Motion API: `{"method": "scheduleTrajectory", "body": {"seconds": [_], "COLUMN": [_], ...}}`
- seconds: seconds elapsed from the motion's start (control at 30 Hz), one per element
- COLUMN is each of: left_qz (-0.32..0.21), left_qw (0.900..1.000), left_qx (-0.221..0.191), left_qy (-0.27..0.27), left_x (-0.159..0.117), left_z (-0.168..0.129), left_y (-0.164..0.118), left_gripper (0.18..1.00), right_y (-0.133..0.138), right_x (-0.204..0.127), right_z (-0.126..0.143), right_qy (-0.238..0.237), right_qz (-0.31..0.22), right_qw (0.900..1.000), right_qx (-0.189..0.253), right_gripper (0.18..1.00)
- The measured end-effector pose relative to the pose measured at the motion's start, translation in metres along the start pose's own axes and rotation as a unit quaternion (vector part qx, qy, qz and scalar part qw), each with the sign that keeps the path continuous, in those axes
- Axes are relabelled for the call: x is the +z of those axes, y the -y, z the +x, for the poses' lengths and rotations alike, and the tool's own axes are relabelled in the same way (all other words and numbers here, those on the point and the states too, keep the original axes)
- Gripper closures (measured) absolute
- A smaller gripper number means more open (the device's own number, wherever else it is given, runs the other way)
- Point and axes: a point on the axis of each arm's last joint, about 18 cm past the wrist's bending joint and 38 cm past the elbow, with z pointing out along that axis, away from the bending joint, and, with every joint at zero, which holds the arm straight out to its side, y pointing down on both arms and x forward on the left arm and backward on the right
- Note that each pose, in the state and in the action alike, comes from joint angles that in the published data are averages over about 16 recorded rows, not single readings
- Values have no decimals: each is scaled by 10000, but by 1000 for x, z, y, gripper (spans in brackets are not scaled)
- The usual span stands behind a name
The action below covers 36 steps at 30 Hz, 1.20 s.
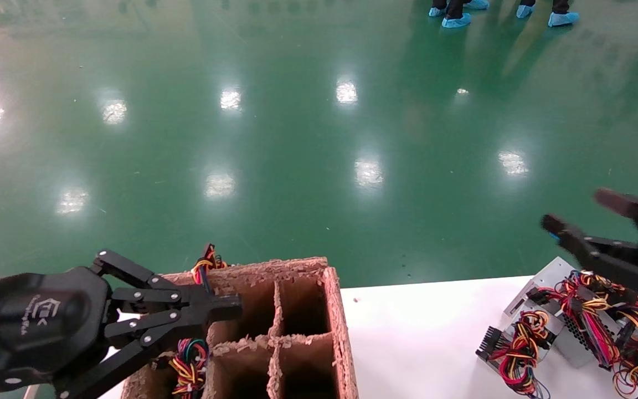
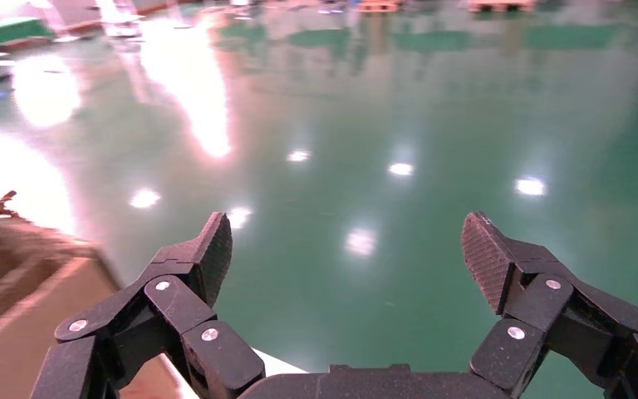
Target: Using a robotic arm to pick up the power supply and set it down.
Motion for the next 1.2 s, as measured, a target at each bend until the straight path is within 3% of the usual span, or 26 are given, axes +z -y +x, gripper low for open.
{"method": "scheduleTrajectory", "body": {"seconds": [0.27,0.53,0.83,1.2], "left_qz": [0,0,0,0], "left_qw": [10000,10000,10000,10000], "left_qx": [0,0,0,-1], "left_qy": [0,0,0,1], "left_x": [0,0,0,0], "left_z": [0,0,0,0], "left_y": [0,0,0,0], "left_gripper": [978,916,780,522], "right_y": [12,26,43,60], "right_x": [29,49,62,64], "right_z": [-34,-67,-102,-134], "right_qy": [1012,2000,3051,4094], "right_qz": [96,166,202,185], "right_qw": [9948,9793,9506,9079], "right_qx": [-94,-267,-534,-882], "right_gripper": [179,179,179,179]}}
